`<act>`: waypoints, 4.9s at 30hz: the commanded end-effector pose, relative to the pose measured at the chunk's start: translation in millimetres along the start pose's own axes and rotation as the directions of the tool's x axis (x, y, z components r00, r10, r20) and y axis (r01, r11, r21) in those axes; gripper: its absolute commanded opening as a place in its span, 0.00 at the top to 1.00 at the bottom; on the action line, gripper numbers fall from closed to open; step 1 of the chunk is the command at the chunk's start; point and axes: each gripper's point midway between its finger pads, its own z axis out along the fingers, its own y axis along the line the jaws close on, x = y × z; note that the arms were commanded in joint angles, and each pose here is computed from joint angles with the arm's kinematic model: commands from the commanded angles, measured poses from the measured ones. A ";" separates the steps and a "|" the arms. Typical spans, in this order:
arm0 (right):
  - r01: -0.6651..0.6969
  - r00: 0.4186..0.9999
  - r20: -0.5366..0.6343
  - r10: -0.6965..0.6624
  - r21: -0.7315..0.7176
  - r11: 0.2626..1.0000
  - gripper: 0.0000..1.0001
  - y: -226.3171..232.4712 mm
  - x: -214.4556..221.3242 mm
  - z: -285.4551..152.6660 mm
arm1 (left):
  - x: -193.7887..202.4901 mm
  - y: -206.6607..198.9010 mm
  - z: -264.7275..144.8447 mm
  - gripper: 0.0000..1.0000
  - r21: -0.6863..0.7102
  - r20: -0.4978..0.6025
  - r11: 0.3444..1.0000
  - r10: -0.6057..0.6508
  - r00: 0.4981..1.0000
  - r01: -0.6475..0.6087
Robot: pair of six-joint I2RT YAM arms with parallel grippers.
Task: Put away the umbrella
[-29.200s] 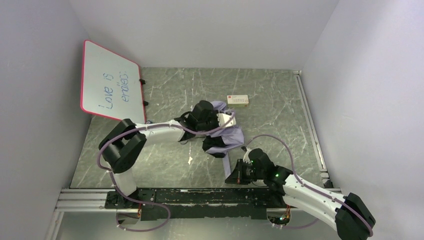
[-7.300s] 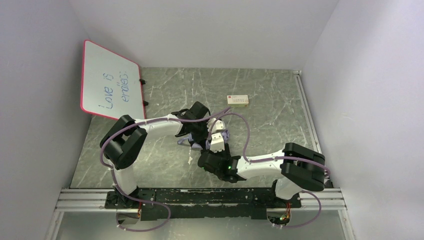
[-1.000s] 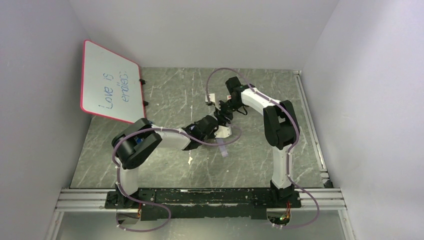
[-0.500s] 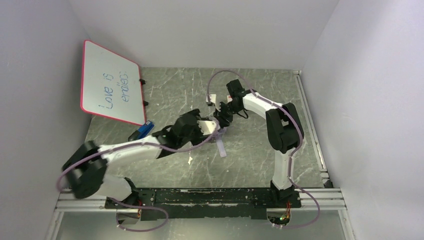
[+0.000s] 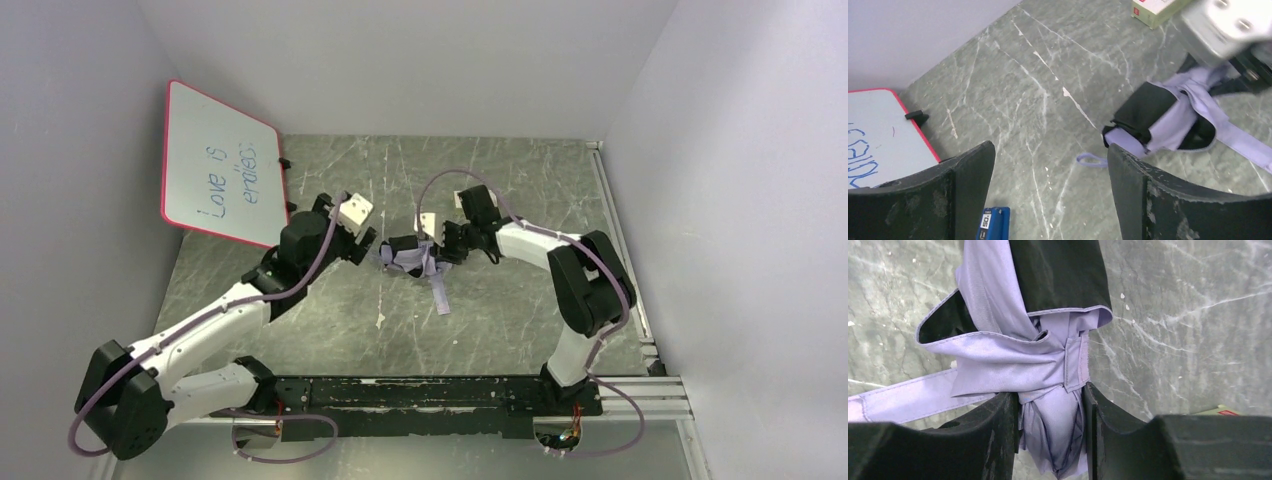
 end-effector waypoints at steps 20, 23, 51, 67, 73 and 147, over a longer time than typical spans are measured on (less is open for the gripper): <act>0.405 0.886 -0.336 -0.319 0.228 0.886 0.80 58.5 73.3 2.3 | -2.2 -56.4 80.5 0.10 0.464 -0.024 0.872 0.188 0.982 -0.156; 0.424 0.881 -0.332 -0.338 0.234 0.875 0.81 65.9 71.1 1.5 | 10.5 -66.9 87.4 0.09 0.524 -0.033 0.833 0.227 0.973 -0.176; 0.454 0.856 -0.362 -0.369 0.185 0.872 0.81 84.1 74.8 7.0 | 99.1 -141.3 102.2 0.04 0.838 -0.308 0.525 0.228 0.924 0.150; 0.441 0.869 -0.344 -0.356 0.211 0.872 0.81 81.5 68.5 7.2 | 134.3 -134.8 103.4 0.71 0.791 -0.406 0.585 0.280 0.870 0.181; 0.434 0.878 -0.326 -0.351 0.235 0.870 0.75 78.8 61.0 5.2 | 131.3 -133.0 103.8 0.94 0.777 -0.424 0.600 0.272 0.864 0.193; -0.681 0.600 0.161 0.784 0.618 0.394 0.41 117.5 25.2 -18.2 | 146.7 -129.0 114.5 0.95 0.693 -0.435 0.719 0.361 0.825 0.050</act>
